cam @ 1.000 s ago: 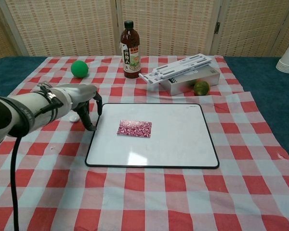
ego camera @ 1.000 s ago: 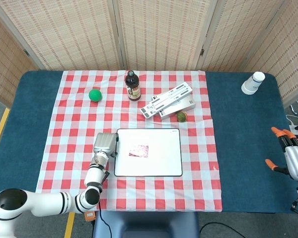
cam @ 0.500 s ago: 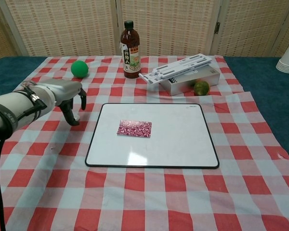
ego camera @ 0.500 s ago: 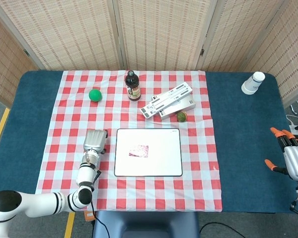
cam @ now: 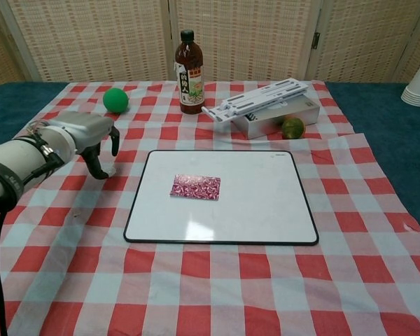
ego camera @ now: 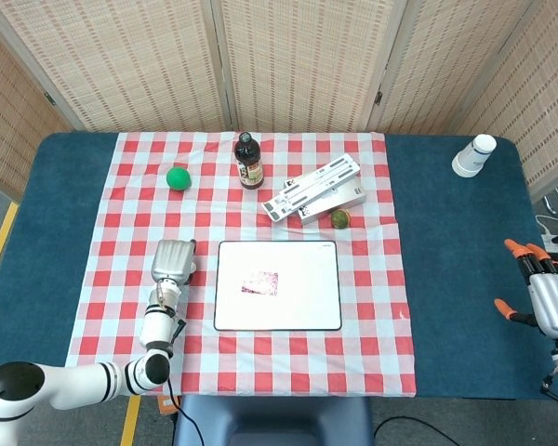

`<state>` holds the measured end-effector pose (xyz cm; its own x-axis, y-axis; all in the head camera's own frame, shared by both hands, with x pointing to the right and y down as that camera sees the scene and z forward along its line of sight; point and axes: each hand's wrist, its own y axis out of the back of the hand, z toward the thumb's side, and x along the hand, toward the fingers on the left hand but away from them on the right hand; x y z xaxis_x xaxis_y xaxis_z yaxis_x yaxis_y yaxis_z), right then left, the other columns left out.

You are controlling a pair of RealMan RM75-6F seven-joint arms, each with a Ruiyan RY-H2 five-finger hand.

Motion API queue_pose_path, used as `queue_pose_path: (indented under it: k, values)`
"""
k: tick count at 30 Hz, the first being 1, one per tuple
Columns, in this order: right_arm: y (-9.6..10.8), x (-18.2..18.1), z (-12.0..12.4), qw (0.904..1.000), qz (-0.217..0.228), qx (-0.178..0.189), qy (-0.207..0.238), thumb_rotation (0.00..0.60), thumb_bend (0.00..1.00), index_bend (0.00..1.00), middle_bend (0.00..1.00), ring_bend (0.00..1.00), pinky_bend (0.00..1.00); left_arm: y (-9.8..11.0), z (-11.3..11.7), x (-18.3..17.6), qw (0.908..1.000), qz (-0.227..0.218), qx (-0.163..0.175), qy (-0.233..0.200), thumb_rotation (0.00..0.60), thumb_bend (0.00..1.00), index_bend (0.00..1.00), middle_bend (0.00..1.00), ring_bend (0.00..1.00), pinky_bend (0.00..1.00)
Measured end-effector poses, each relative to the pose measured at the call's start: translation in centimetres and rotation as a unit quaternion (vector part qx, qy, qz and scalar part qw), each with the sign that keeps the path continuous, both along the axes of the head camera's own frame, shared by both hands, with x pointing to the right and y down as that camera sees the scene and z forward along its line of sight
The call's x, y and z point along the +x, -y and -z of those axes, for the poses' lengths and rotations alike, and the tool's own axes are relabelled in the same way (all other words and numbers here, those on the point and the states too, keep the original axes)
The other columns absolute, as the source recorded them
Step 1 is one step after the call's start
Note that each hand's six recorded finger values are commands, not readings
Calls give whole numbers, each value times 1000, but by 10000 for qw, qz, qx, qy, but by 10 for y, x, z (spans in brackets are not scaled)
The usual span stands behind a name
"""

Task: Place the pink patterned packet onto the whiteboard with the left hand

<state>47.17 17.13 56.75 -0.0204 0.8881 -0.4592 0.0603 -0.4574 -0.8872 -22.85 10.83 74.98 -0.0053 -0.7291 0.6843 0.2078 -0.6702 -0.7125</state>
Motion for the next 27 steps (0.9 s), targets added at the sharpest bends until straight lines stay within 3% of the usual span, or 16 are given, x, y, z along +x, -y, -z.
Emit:
queue_pose_path:
  k: [27]
  values:
    - [0,0,-1,10000,-18,0,-16,600,154,83,138,0,256,-2,-8,-8,9998,126,-167,-21,600,269,440,1000,1000,950]
